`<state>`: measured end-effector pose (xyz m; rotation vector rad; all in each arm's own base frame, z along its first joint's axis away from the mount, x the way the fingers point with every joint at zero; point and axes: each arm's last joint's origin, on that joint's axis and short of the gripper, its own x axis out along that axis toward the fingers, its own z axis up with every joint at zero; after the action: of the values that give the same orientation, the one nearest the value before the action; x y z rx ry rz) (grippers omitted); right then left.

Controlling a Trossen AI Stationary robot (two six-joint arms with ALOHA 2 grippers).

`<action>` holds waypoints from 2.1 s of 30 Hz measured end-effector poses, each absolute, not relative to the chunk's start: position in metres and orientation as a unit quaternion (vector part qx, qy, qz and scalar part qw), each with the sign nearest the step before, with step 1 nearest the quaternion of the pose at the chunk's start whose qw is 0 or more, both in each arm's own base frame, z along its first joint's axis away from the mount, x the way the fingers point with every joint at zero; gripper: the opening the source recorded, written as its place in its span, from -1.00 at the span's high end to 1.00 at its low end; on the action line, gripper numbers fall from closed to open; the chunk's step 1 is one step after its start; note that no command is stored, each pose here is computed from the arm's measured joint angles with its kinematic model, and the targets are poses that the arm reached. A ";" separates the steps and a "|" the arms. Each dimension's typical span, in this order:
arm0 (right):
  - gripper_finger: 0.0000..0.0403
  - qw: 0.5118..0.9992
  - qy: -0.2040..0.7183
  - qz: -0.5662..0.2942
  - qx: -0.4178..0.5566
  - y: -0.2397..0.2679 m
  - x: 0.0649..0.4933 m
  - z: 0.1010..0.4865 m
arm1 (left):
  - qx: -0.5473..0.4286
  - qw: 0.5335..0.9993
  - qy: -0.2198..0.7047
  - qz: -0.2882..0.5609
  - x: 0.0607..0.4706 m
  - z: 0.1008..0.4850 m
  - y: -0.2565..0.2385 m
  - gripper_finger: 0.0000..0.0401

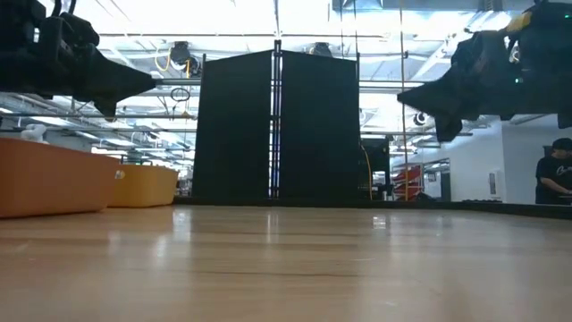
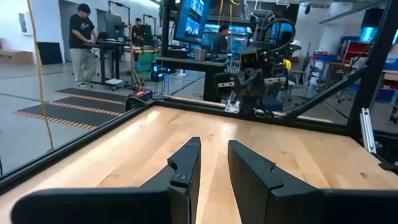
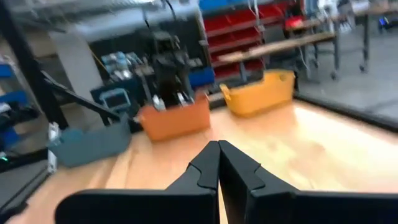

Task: Sort blocks
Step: Return to Home Position

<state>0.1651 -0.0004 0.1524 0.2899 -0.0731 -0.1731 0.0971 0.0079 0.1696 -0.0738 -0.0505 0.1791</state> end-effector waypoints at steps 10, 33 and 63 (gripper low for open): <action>1.00 0.988 0.037 -0.083 0.128 -0.008 0.147 0.152 | -0.022 0.992 -0.025 0.119 0.097 0.170 0.010 0.62; 1.00 0.986 0.127 -0.015 0.103 -0.016 0.113 0.145 | -0.024 0.993 -0.024 0.111 0.097 0.169 0.009 0.62; 1.00 0.986 0.128 -0.016 0.109 -0.016 0.113 0.145 | -0.024 0.993 -0.023 0.111 0.097 0.169 0.009 0.62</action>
<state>0.1130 -0.0164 0.1451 0.2184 0.2569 -0.0316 0.0970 0.0091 0.1689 -0.0481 -0.0470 0.2218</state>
